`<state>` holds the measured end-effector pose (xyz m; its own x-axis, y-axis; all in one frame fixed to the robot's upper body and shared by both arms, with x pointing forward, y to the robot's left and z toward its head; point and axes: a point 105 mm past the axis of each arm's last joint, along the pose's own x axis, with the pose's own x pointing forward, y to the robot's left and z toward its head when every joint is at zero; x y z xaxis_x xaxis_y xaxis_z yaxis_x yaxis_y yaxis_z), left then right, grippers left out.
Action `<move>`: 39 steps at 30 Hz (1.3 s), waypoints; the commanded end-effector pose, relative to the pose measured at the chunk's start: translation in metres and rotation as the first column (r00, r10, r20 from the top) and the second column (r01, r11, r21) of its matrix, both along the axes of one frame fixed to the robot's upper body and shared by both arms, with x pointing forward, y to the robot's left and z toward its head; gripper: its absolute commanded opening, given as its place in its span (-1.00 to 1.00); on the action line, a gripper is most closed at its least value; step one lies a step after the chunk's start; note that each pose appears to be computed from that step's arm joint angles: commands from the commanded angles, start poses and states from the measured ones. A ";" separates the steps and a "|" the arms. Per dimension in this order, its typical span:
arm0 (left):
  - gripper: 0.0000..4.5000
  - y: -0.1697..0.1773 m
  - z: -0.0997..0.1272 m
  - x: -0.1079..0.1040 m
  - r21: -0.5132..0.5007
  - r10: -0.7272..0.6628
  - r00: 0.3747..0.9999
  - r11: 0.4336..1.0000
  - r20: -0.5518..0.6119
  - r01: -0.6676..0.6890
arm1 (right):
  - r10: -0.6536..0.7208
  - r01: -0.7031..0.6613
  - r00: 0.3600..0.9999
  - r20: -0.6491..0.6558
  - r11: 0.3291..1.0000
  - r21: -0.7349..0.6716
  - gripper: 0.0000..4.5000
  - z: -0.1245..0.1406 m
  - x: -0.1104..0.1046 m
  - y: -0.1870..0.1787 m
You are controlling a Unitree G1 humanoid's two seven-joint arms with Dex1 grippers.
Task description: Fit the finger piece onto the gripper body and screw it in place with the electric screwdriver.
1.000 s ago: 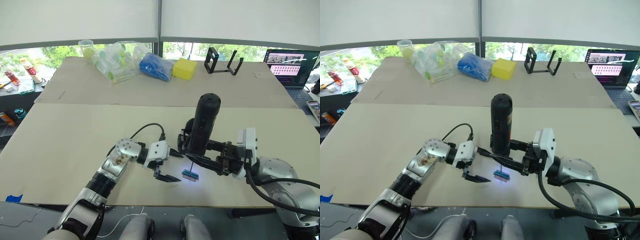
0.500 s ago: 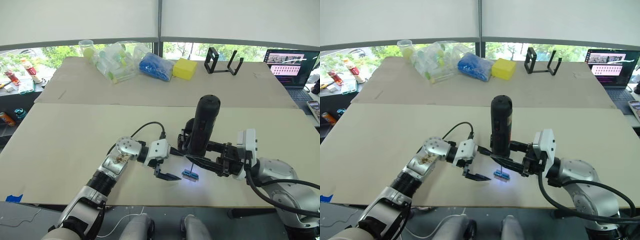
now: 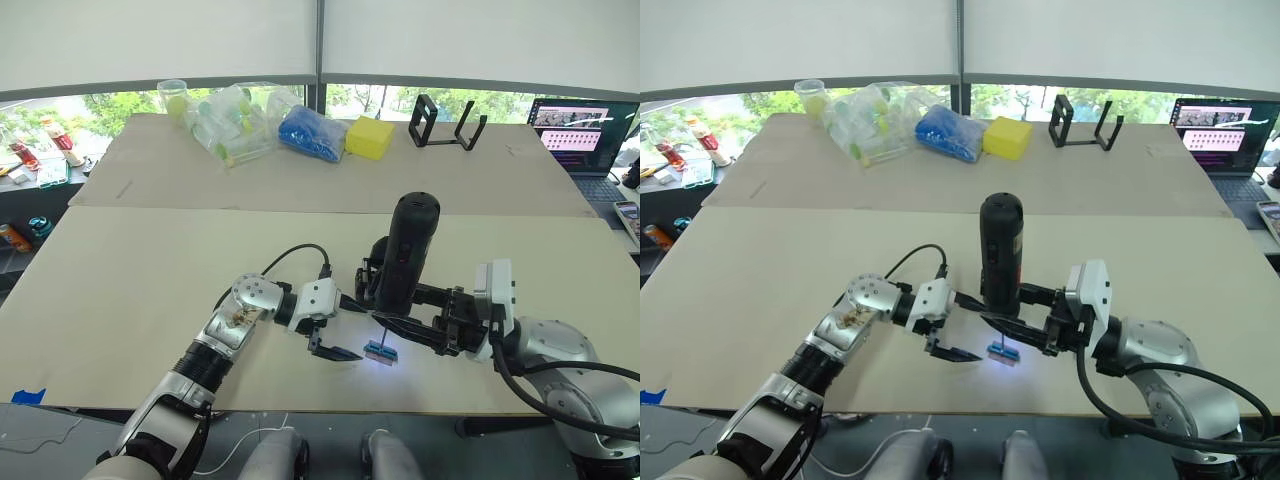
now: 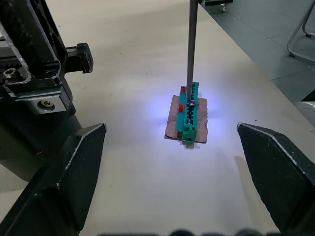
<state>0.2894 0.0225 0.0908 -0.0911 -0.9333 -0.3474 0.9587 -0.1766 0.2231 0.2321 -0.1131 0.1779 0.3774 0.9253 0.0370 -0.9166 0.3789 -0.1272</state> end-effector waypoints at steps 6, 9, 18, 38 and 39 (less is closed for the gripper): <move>1.00 -0.006 0.007 -0.003 -0.020 -0.031 0.999 0.999 0.024 0.032 | 0.035 -0.037 0.994 0.106 0.999 0.010 -0.15 0.020 -0.010 0.001; 1.00 -0.006 0.006 -0.005 -0.020 -0.036 0.999 0.999 0.023 0.036 | 0.035 -0.036 0.994 0.103 0.999 0.005 -0.15 0.018 -0.010 0.000; 1.00 -0.007 0.007 -0.005 -0.020 -0.040 0.999 0.999 0.025 0.040 | 0.031 -0.032 0.994 0.100 0.999 0.009 -0.15 0.017 -0.008 0.001; 1.00 -0.003 0.009 -0.001 -0.029 -0.012 1.000 0.999 0.020 0.012 | 0.027 -0.026 0.993 0.114 1.000 -0.008 -0.15 0.010 -0.010 0.002; 1.00 -0.001 0.011 0.000 -0.036 -0.003 1.000 0.999 0.013 0.003 | 0.029 -0.029 0.992 0.121 1.000 -0.005 -0.15 0.013 -0.010 0.002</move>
<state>0.2884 0.0215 0.0902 -0.0972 -0.9325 -0.3480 0.9586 -0.1817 0.2191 0.2286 -0.1127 0.1743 0.3676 0.9294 0.0340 -0.9141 0.3678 -0.1706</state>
